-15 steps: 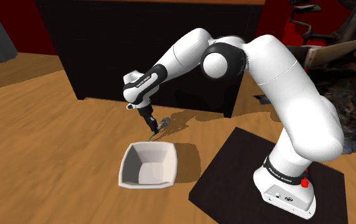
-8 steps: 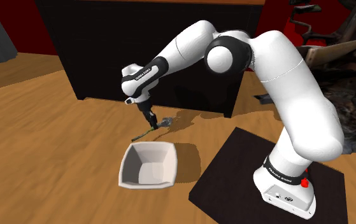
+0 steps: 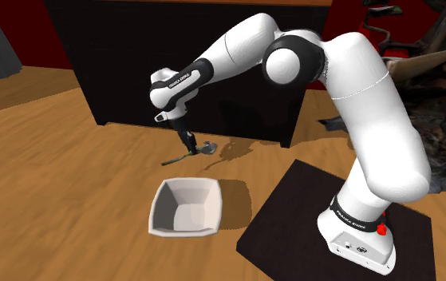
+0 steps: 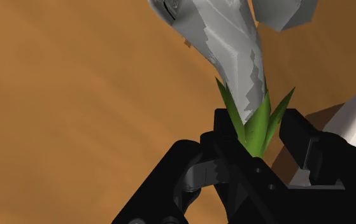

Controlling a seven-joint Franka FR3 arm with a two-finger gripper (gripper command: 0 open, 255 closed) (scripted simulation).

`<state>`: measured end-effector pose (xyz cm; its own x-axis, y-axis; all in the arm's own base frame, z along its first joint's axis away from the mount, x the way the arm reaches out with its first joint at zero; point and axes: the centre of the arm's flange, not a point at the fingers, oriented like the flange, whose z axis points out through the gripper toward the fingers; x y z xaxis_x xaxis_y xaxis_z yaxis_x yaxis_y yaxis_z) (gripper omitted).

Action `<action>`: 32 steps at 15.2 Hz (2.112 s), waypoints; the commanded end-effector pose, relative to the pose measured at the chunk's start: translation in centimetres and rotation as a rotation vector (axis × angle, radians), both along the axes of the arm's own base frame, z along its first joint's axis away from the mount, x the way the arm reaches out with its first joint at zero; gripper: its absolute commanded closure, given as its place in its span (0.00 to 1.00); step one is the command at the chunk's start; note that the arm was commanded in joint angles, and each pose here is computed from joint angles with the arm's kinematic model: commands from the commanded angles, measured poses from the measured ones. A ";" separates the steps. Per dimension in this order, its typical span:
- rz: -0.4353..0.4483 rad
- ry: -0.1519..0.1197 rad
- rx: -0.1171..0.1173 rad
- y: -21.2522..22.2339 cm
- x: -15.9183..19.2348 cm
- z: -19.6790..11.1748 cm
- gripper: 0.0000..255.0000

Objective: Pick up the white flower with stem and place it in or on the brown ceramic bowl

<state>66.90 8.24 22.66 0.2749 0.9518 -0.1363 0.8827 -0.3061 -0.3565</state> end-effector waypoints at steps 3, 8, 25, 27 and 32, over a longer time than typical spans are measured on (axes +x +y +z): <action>0.000 0.000 0.000 0.0 0.0 2.2 1.00; 0.000 0.000 0.000 0.0 0.0 4.8 1.00; 0.000 0.000 0.000 10.1 -8.5 8.8 1.00; 0.000 0.000 0.000 12.1 -10.2 8.9 1.00; 0.000 0.000 0.000 17.1 -14.5 9.1 1.00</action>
